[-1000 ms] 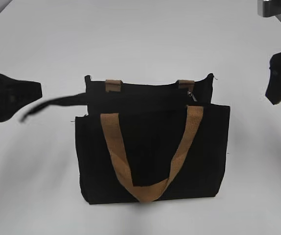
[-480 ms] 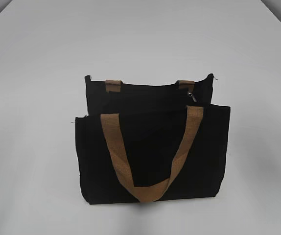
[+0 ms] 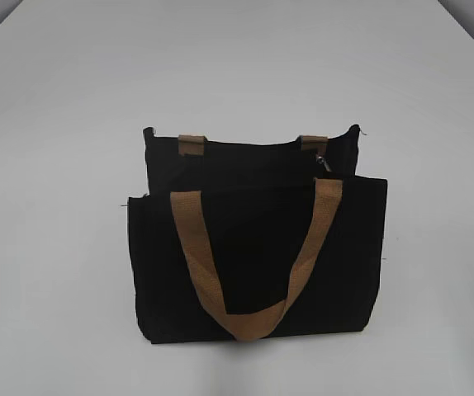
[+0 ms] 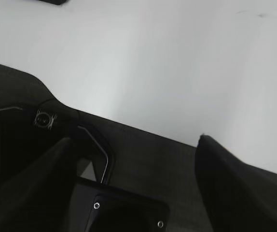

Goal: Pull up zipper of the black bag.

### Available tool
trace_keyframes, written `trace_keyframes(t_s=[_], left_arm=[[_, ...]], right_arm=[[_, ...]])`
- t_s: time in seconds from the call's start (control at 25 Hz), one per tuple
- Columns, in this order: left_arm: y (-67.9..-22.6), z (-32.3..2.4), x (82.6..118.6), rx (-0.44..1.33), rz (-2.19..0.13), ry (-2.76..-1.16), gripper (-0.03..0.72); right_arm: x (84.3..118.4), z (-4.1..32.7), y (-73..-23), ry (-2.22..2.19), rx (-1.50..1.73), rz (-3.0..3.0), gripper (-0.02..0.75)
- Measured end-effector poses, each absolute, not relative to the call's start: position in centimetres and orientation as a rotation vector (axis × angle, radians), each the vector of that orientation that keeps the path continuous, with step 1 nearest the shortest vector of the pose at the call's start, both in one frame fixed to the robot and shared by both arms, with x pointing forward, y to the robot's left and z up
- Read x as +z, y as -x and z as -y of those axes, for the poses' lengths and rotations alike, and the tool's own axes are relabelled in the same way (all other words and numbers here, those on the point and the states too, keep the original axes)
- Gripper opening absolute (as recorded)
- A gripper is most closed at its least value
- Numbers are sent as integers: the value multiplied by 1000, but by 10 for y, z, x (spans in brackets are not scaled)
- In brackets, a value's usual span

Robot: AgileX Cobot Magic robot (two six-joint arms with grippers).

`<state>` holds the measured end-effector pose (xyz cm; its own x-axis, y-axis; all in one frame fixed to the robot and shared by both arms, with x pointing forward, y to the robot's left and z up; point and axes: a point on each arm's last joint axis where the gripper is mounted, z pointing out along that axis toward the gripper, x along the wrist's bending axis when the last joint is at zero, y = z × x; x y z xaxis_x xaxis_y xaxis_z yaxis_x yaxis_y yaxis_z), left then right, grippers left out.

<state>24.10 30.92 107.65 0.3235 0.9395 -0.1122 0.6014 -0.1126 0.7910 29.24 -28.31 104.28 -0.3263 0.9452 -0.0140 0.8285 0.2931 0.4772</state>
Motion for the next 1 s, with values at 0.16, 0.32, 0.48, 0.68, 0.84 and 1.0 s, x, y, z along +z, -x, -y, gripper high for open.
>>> trace_keyframes(t_s=[0.16, 0.32, 0.48, 0.68, 0.84, 1.0], left_arm=[[-220, -322, 1071, 606, -1295, -1710, 358], [-226, -318, 1061, 593, -1317, -1763, 358], [-231, -315, 1061, 637, -1233, -1767, 358], [-237, -310, 1059, 701, -1126, -1789, 356], [-238, -310, 1060, 708, -1114, -1786, 355], [-237, -309, 1060, 687, -1111, -1784, 355]], right_arm=[[1050, 290, -254, -1453, 783, -2094, 586], [1048, 295, -228, -1344, 920, -1955, 582], [1047, 295, -227, -1298, 984, -1886, 582], [1045, 294, -231, -1291, 999, -1873, 581], [1046, 293, -233, -1297, 1005, -1883, 581], [1046, 292, -233, -1297, 1012, -1884, 581]])
